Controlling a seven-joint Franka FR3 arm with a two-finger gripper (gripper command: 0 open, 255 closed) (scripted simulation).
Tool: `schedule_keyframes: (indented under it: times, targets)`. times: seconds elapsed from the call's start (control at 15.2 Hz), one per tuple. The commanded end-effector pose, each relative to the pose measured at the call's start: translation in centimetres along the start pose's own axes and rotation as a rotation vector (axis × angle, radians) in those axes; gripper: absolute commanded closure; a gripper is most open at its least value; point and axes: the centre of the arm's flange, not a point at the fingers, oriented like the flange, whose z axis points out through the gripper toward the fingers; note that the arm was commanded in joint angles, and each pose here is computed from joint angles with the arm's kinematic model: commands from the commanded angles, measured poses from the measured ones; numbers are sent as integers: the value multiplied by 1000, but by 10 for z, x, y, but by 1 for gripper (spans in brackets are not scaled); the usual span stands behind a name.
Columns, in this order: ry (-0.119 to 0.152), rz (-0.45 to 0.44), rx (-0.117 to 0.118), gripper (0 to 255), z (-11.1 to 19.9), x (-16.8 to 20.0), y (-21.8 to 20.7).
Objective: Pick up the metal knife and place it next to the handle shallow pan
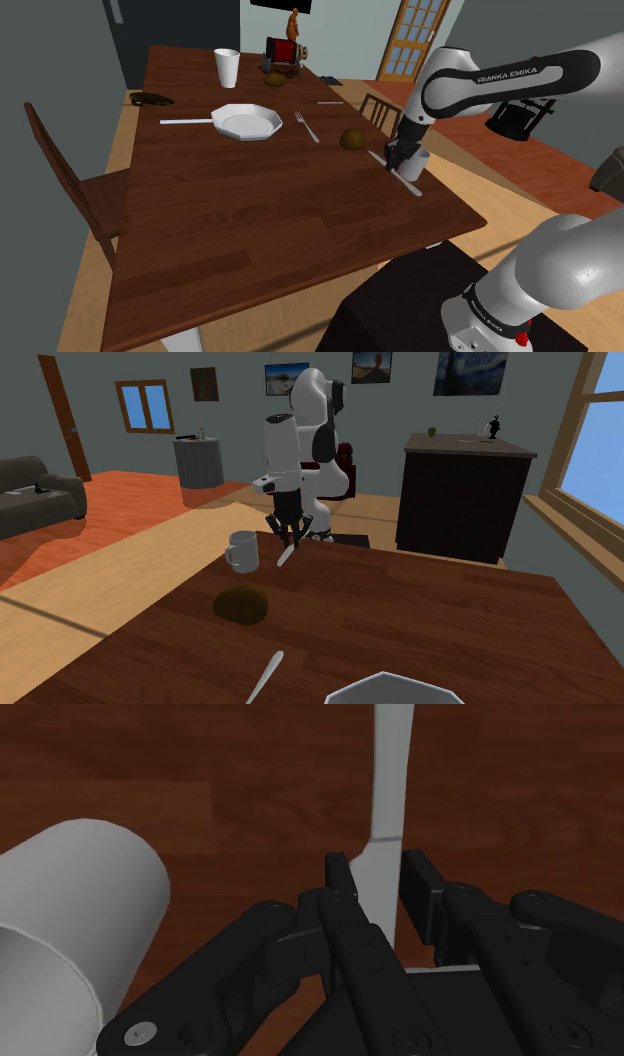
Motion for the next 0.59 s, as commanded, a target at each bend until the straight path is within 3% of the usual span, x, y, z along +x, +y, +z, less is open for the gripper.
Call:
schedule_keyframes:
  times: [0.0,0.4,0.53]
  targets:
    - [-1,0,0,255,-11,-1,0]
    - [-1,0,0,255,-41,-1,-2]
    - [-1,0,0,255,-40,16,-21]
